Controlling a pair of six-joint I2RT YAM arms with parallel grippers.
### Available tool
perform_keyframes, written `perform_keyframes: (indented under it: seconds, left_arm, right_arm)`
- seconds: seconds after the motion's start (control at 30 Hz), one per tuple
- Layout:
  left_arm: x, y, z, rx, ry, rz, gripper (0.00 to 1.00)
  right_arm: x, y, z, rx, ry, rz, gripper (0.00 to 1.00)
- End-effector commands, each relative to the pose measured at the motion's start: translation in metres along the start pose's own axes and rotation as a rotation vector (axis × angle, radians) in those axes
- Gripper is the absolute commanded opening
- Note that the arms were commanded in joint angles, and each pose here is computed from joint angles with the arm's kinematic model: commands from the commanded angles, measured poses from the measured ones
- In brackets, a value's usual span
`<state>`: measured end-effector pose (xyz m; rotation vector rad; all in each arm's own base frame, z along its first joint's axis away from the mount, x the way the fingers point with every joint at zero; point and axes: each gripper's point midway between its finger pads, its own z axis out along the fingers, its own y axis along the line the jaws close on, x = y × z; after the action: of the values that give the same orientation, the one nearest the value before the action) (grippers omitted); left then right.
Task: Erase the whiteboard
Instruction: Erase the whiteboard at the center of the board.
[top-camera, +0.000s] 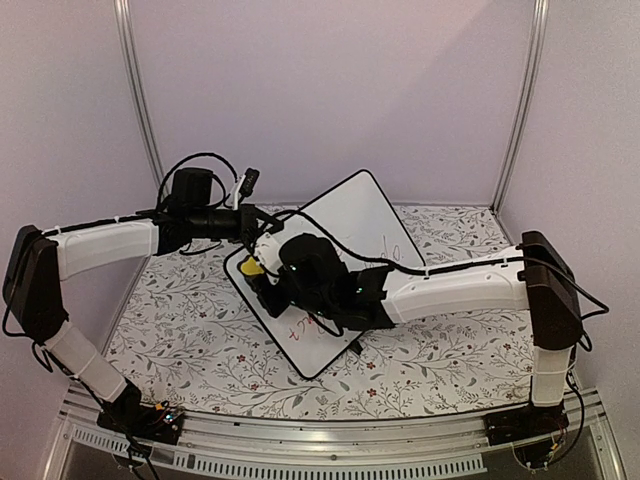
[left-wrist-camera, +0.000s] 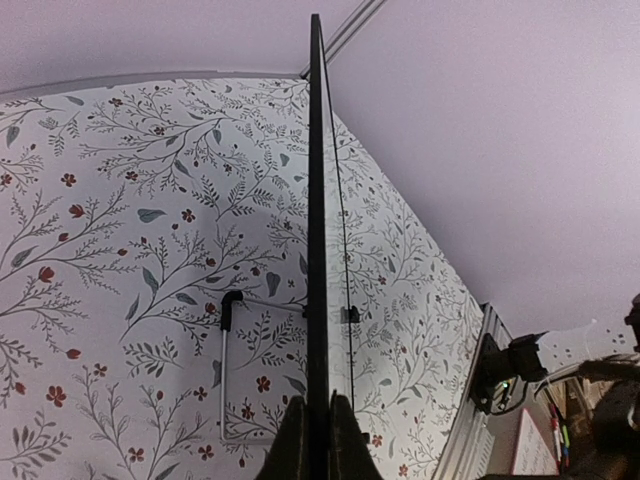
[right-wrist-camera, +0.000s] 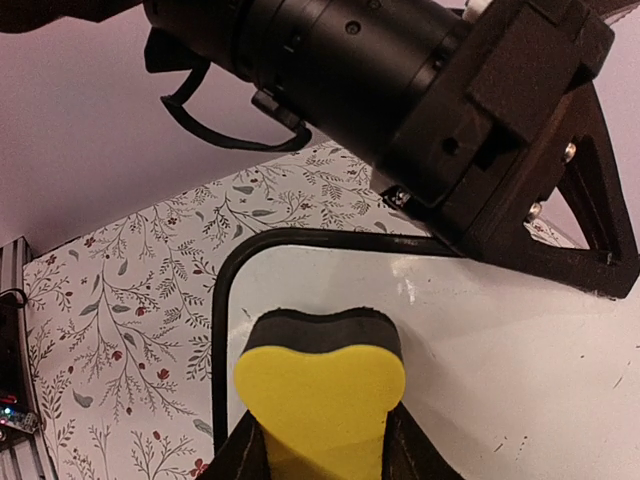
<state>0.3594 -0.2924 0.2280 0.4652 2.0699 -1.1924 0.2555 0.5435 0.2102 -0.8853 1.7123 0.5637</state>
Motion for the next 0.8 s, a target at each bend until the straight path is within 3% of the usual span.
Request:
perform_keyframes:
  seconds: [0.0, 0.77]
  left_arm:
    - [-0.012, -0.023, -0.006, 0.062, -0.041, 0.081, 0.00]
    - [-0.011, -0.022, -0.006, 0.059, -0.040, 0.077, 0.00]
  right_arm:
    - [0.017, 0.001, 0.003, 0.043, 0.015, 0.011, 0.34]
    - [0.084, 0.001, -0.029, 0.105, 0.135, 0.008, 0.33]
